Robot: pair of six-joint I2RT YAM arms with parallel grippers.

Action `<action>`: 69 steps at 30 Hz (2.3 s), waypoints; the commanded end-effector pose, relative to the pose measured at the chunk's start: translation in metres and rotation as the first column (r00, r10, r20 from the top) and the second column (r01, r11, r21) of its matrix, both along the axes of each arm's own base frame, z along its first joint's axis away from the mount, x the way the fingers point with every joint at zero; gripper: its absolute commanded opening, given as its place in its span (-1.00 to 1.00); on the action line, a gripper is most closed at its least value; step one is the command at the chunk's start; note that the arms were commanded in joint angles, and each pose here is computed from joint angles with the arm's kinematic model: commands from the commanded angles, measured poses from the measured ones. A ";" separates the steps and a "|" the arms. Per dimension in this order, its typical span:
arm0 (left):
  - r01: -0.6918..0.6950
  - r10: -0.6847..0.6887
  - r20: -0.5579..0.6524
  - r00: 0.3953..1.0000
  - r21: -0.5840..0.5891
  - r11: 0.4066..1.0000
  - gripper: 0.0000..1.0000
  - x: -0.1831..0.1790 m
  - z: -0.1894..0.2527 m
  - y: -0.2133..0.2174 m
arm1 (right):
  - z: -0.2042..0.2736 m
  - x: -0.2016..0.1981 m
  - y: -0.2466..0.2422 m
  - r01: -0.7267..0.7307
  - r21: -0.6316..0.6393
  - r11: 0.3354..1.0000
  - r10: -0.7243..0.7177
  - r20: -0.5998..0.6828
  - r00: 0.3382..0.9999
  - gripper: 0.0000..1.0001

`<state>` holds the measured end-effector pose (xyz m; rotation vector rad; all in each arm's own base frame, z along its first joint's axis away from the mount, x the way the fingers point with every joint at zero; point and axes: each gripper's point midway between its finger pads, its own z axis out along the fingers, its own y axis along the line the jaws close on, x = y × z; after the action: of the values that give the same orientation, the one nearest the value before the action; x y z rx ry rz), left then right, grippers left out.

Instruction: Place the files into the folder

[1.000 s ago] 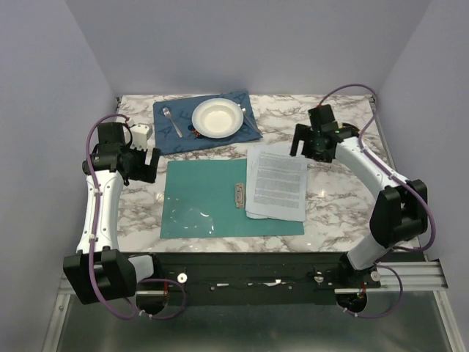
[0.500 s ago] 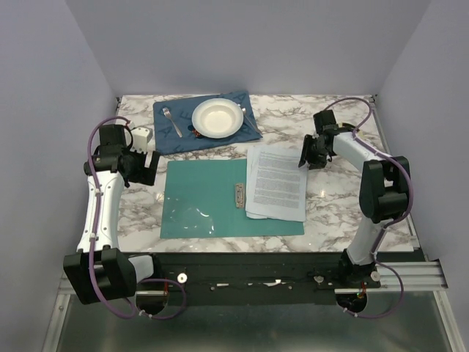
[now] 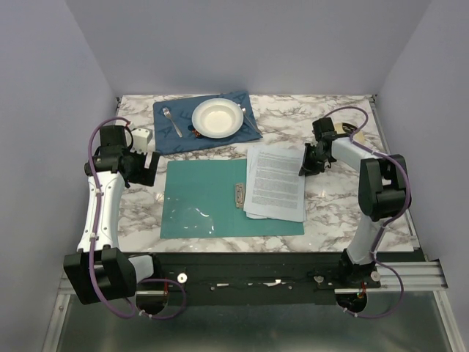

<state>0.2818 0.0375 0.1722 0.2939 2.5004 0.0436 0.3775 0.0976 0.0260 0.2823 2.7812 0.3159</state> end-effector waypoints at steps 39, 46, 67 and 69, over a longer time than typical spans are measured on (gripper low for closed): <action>0.004 -0.005 0.043 0.999 0.024 1.000 0.98 -0.008 0.009 0.002 | 0.078 -0.040 0.026 -0.065 0.208 0.976 0.025 0.191 0.981 -0.99; 0.009 -0.011 0.050 0.999 0.034 0.999 0.98 -0.010 0.010 0.003 | 0.053 -0.045 -0.003 0.031 0.062 0.998 -0.038 0.123 0.992 -0.26; 0.012 -0.014 0.041 0.999 0.052 0.999 0.98 -0.013 0.003 0.006 | -0.005 -0.048 -0.007 0.046 0.016 0.999 -0.046 -0.002 0.999 -0.41; 0.013 -0.015 0.040 0.999 0.050 0.999 0.98 -0.012 0.002 0.005 | -0.002 -0.047 -0.006 0.045 0.024 0.999 -0.045 0.009 0.999 -0.60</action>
<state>0.2717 0.0383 0.1735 0.3129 2.4669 0.0747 0.3252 0.0929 0.0212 0.3447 2.7918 0.3380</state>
